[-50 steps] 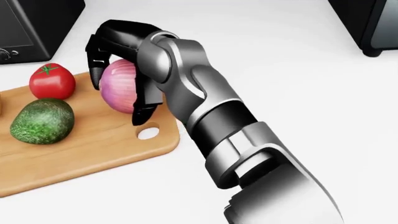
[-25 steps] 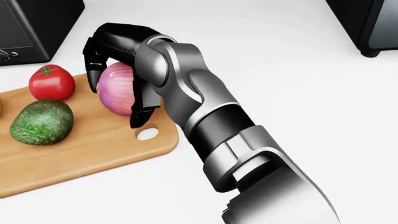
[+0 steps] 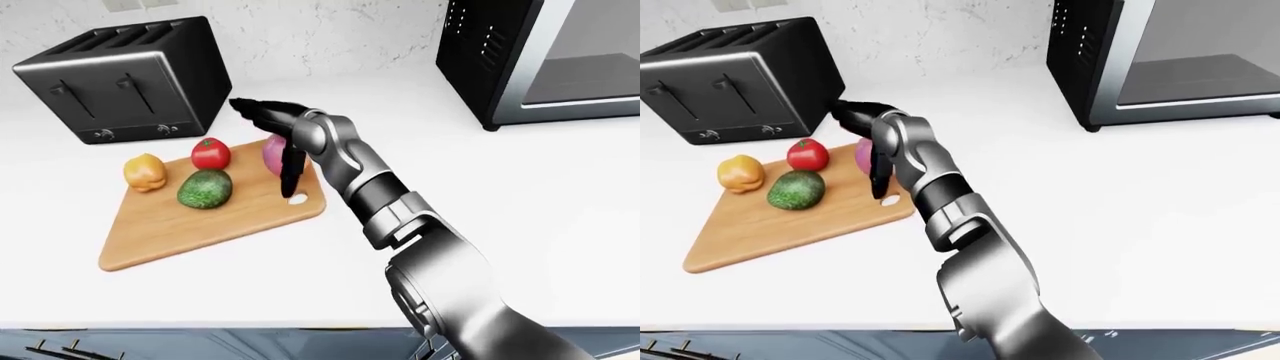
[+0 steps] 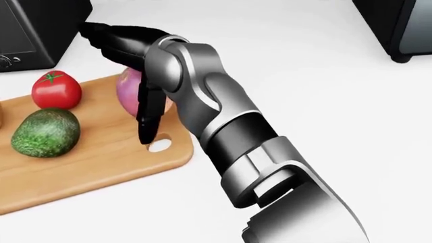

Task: Place the avocado, onion, tomato and bell pepper on the cutting board.

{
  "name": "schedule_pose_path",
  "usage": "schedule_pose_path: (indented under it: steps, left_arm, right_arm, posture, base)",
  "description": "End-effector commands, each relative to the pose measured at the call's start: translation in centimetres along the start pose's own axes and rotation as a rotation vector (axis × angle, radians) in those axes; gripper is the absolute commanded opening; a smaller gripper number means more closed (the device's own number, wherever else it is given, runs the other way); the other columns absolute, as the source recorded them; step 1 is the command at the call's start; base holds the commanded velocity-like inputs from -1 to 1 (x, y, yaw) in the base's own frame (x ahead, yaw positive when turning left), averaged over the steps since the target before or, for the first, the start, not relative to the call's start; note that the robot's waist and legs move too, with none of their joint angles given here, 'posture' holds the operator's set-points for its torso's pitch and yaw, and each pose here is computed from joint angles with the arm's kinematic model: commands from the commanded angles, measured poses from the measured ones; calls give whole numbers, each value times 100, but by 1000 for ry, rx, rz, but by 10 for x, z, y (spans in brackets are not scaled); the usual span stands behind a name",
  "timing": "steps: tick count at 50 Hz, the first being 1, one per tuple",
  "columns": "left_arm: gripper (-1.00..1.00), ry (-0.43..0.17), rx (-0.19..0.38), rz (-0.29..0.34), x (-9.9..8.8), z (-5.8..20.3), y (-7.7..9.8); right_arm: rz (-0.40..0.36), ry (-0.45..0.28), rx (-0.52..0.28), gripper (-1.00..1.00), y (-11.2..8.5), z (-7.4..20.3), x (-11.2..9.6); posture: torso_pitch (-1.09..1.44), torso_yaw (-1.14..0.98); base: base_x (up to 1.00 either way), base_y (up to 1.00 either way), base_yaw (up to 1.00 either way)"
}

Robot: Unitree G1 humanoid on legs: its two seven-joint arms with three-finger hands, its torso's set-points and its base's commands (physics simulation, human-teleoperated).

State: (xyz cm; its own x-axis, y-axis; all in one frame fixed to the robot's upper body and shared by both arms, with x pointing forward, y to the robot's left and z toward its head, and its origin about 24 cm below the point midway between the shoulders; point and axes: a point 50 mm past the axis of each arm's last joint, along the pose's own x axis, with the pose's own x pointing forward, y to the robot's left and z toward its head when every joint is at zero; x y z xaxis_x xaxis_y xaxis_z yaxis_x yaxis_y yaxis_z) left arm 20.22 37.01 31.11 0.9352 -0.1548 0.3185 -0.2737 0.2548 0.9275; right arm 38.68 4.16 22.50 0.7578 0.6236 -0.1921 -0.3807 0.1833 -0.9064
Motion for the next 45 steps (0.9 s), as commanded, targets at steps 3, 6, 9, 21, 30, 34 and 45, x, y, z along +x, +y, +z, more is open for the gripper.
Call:
schedule_pose_path:
  steps: [3,6,9,21,30,34,45]
  left_arm:
    - [100,-28,41,63,-1,8,18]
    - [100,-28,41,63,-1,8,18]
    - [100,-29,41,63,-1,8,18]
    - [100,-28,43,63,-1,8,18]
    - [100,-27,42,65,-1,8,19]
    - [100,-28,42,65,0,8,20]
    - [100,-33,41,70,1,10,23]
  right_arm:
    - [-30,-29,-35,100,-14,10,-3]
    - [-27,-27,-38,100,-17,10,-3]
    - [-29,-26,-41,100,-22,11,-5]
    - [-35,-19,-68,100,-43,13,-11]
    - [-40,-12,-92,100,-74,13,-24]
    - [-36,-4,-101,100,-88,11,-32]
    - [-42,12,-148,100,-124,3,-58]
  posture:
    - [0,0]
    - [0,0]
    - [0,0]
    - [0,0]
    - [0,0]
    - [0,0]
    - [0,0]
  base:
    - [0,0,0]
    - [0,0,0]
    - [0,0,0]
    - [0,0,0]
    - [0,0,0]
    - [0,0,0]
    - [0,0,0]
